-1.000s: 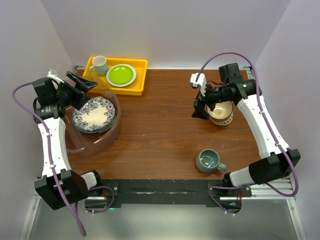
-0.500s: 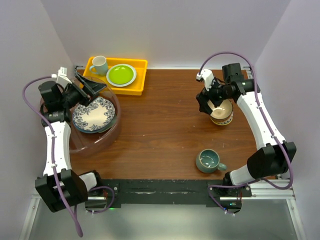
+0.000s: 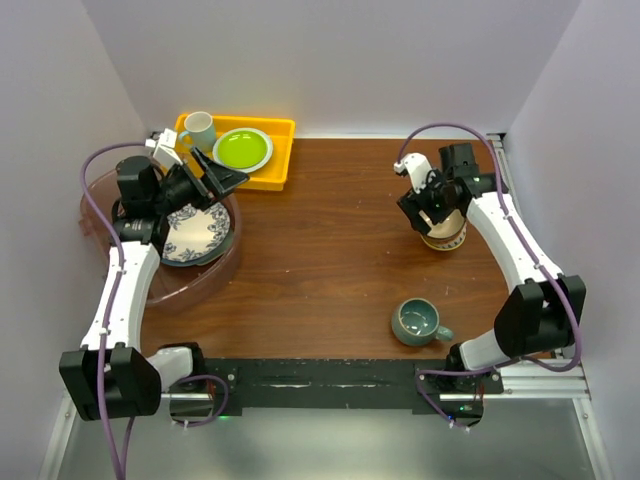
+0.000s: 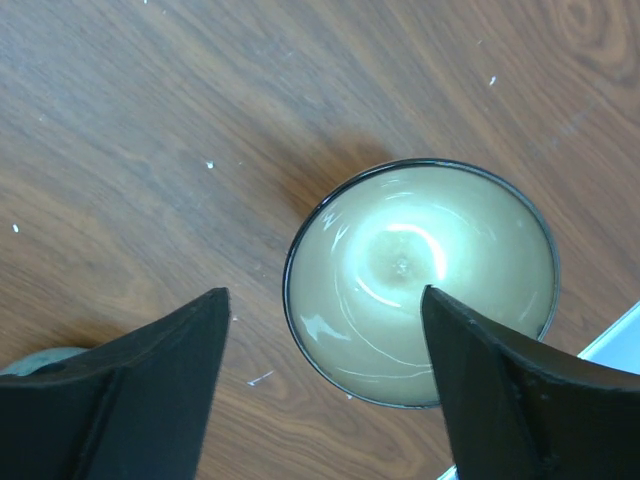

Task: Place the mixed dishes into the plastic bin
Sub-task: Pick up the bowl from the center of the board.

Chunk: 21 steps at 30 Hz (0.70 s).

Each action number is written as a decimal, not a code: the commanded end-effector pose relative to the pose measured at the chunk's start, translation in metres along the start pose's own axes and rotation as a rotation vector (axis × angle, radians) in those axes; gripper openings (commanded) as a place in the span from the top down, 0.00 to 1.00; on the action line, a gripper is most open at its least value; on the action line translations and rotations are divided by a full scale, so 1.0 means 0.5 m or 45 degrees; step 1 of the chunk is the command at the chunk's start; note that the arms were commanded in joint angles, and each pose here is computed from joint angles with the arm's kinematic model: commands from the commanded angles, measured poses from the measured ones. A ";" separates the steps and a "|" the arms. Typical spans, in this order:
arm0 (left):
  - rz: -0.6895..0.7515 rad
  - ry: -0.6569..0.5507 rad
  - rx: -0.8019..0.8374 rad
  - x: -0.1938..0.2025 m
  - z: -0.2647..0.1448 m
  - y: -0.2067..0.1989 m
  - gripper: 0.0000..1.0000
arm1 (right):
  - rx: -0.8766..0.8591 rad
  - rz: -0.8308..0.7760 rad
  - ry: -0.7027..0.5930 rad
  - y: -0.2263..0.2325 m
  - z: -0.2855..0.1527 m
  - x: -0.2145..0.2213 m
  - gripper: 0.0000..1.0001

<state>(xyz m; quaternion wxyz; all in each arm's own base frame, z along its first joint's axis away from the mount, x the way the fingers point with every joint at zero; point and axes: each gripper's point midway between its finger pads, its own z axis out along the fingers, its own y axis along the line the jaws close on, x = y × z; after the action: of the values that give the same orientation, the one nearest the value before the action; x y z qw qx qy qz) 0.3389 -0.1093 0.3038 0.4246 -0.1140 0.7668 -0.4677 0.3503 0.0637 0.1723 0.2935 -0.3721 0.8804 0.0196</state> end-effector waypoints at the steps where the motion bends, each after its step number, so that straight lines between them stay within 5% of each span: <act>1: 0.057 -0.031 0.035 -0.009 0.009 -0.021 0.04 | 0.008 0.014 0.004 -0.005 0.023 0.007 0.23; 13: 0.049 -0.030 0.050 0.001 0.014 -0.022 0.04 | 0.022 -0.006 0.075 -0.018 0.089 0.035 0.40; 21: 0.044 -0.032 0.053 0.001 0.015 -0.021 0.04 | 0.014 -0.042 0.097 -0.016 0.099 0.050 0.73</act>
<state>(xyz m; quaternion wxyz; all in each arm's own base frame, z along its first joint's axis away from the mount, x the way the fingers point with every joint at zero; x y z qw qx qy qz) 0.3401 -0.1184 0.2994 0.4263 -0.1083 0.7659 -0.4691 0.3584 0.0632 0.1162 0.2475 -0.3797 0.8912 0.0206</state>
